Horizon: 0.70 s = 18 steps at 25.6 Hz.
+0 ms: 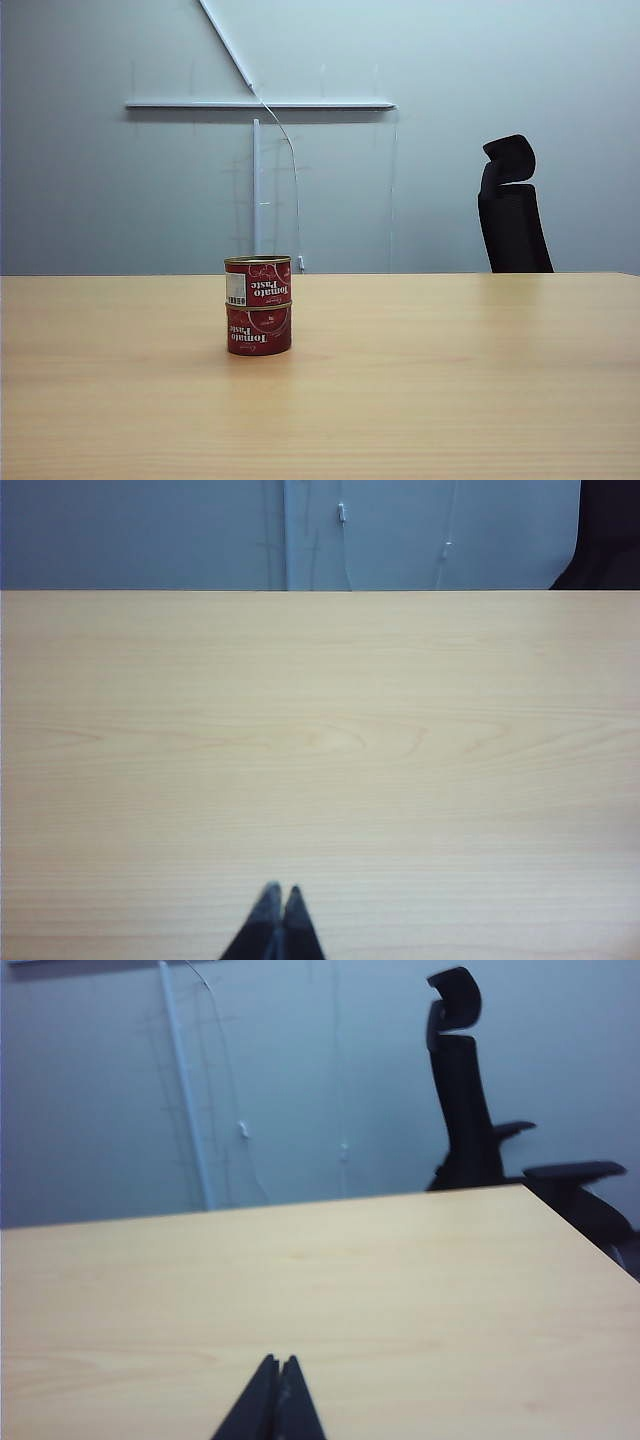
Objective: Stack a can of tomatoes on the right onto the can of tomatoes on the left.
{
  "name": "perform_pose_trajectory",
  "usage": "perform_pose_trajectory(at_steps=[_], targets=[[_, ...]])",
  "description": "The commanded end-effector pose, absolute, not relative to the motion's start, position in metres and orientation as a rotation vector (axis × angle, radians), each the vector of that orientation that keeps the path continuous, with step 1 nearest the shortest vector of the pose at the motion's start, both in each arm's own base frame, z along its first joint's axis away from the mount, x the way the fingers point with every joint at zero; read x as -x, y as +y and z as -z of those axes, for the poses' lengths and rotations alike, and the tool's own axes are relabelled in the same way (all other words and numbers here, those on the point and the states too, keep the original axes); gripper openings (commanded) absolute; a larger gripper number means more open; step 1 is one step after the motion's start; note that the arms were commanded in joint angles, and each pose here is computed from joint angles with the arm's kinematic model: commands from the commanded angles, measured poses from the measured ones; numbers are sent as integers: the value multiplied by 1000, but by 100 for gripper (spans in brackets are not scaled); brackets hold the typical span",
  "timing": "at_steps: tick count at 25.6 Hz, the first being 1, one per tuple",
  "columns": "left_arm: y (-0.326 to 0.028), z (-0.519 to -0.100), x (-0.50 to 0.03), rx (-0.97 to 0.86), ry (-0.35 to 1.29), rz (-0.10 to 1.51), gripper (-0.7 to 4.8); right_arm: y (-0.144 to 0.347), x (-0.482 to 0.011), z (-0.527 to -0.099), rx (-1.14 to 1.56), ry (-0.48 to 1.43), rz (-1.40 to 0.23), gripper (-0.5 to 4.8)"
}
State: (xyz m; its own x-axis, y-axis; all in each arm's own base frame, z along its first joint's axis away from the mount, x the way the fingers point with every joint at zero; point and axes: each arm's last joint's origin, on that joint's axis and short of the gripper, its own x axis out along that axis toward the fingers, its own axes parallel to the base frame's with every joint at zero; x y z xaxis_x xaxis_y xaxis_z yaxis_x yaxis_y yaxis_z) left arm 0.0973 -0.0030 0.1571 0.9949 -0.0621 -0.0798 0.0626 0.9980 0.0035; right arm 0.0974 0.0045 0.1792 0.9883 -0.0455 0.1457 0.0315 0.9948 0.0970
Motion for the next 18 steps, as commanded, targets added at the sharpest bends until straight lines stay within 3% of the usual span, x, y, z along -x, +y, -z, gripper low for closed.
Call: perform_pose_trajectory(at_steps=[1, 9, 18], targets=[[-3, -159, -97, -6, 71, 67, -4, 2, -97, -175, -93, -118, 69, -8], [-3, -159, -97, -6, 71, 64, -4, 2, -97, -173, -79, -98, -2, -8], [-3, -159, -97, -6, 71, 64, -4, -3, -98, -166, -48, -29, 42, -8]])
